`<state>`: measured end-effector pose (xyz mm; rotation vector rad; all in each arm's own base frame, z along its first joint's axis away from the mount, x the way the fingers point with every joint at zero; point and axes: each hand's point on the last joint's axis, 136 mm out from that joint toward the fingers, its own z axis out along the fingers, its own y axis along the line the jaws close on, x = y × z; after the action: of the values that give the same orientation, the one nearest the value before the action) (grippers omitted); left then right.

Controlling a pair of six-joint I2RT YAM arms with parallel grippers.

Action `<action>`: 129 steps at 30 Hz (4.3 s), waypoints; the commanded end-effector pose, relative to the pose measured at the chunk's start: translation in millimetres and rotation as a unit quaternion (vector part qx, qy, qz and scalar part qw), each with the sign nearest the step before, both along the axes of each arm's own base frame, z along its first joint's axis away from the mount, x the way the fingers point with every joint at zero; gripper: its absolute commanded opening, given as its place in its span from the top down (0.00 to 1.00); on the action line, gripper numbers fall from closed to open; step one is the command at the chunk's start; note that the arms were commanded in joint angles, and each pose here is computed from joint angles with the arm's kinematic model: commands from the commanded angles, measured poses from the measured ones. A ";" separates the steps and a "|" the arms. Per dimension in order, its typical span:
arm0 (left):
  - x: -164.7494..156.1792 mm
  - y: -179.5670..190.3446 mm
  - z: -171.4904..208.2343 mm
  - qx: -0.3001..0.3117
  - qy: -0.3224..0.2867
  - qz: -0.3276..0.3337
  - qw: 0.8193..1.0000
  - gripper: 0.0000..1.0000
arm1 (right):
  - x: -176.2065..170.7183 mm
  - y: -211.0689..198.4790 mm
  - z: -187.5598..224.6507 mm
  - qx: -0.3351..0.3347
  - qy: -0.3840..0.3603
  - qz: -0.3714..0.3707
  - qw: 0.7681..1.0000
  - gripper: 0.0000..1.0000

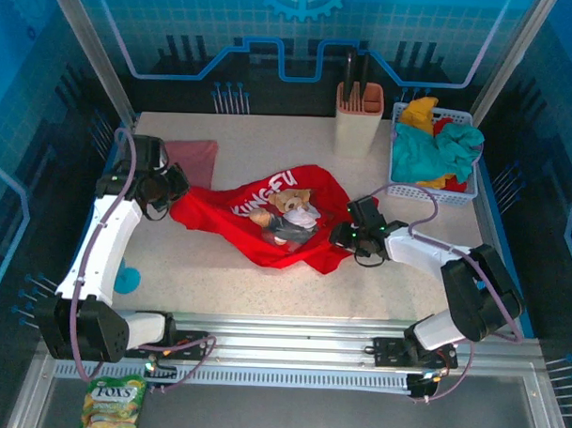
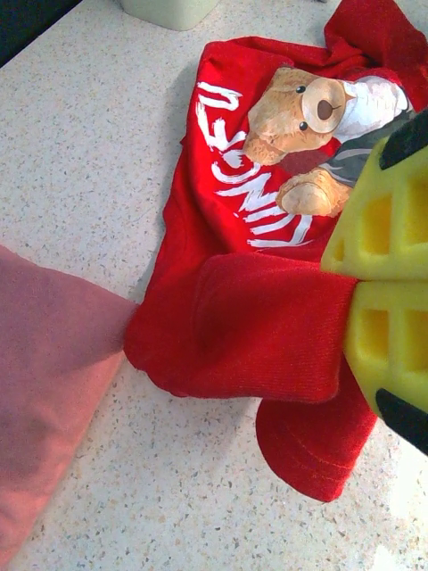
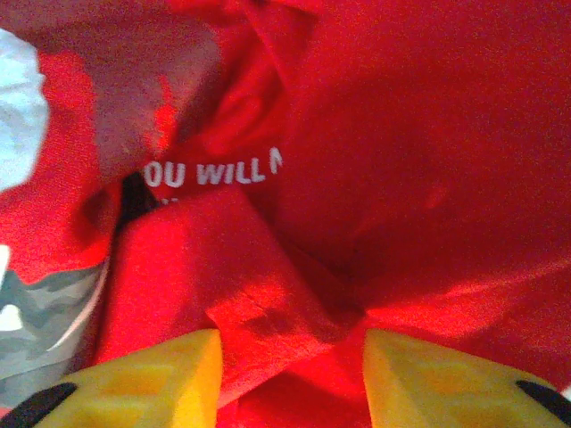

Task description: Fold and stack the t-shirts

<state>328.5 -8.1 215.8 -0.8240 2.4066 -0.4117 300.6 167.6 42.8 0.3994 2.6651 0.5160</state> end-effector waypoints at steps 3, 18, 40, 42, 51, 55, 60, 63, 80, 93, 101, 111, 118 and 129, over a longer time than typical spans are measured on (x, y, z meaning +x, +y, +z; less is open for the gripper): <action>-5.8 -1.1 1.7 -0.004 -0.007 -0.007 1.000 1.00 | 21.2 3.5 9.3 0.005 -0.022 -0.015 1.000 0.58; -6.4 -3.7 7.6 -0.010 -0.014 -0.014 1.000 1.00 | 23.4 -3.8 29.3 -0.018 -0.050 -0.009 0.999 1.00; -68.1 -53.4 313.7 -0.082 -0.394 -0.128 0.907 1.00 | -75.1 -93.1 432.1 -0.067 -0.429 0.031 0.900 1.00; -67.5 -50.9 336.0 -0.069 -0.410 -0.126 0.901 1.00 | -74.7 -100.3 457.7 -0.082 -0.457 0.019 0.885 1.00; -37.1 -57.1 387.4 -0.104 -0.436 -0.138 0.883 1.00 | -63.1 -102.8 526.2 -0.094 -0.512 -0.001 0.854 1.00; -5.2 -53.9 366.7 -0.118 -0.403 -0.130 0.898 1.00 | -36.6 -97.6 508.0 -0.110 -0.486 -0.005 0.867 1.00; 61.5 -37.4 342.7 -0.149 -0.391 -0.108 0.902 1.00 | 26.1 -90.8 466.4 -0.070 -0.439 -0.007 0.896 1.00; 108.2 -35.8 330.9 -0.192 -0.388 -0.114 0.894 1.00 | 67.0 -93.0 451.2 -0.027 -0.435 -0.021 0.900 1.00; 149.0 -50.3 438.8 -0.302 -0.548 -0.225 0.747 1.00 | 90.5 -104.9 541.4 0.000 -0.586 0.008 0.810 1.00; 25.1 -83.6 257.7 -0.138 -0.423 -0.206 0.872 1.00 | 16.2 -98.8 297.8 0.025 -0.330 0.018 0.944 1.00; -36.2 -69.5 35.7 -0.151 -0.225 -0.111 0.956 1.00 | -58.5 -94.6 129.7 0.039 -0.119 -0.022 0.992 1.00; -120.2 -54.3 -41.3 -0.149 -0.073 -0.029 0.986 1.00 | -133.3 -141.2 84.2 -0.064 0.005 -0.124 0.990 1.00; -152.2 -55.3 -63.5 -0.158 0.002 -0.015 0.987 1.00 | -150.7 -149.1 89.3 -0.061 0.006 -0.154 0.986 1.00; -165.4 -45.8 -102.0 -0.141 0.099 0.028 0.985 0.95 | -145.7 -145.1 74.9 -0.058 0.039 -0.159 0.985 0.83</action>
<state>173.6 -57.9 126.3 -1.0157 2.4864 -0.7441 158.7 25.4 121.6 0.7618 2.6127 0.2689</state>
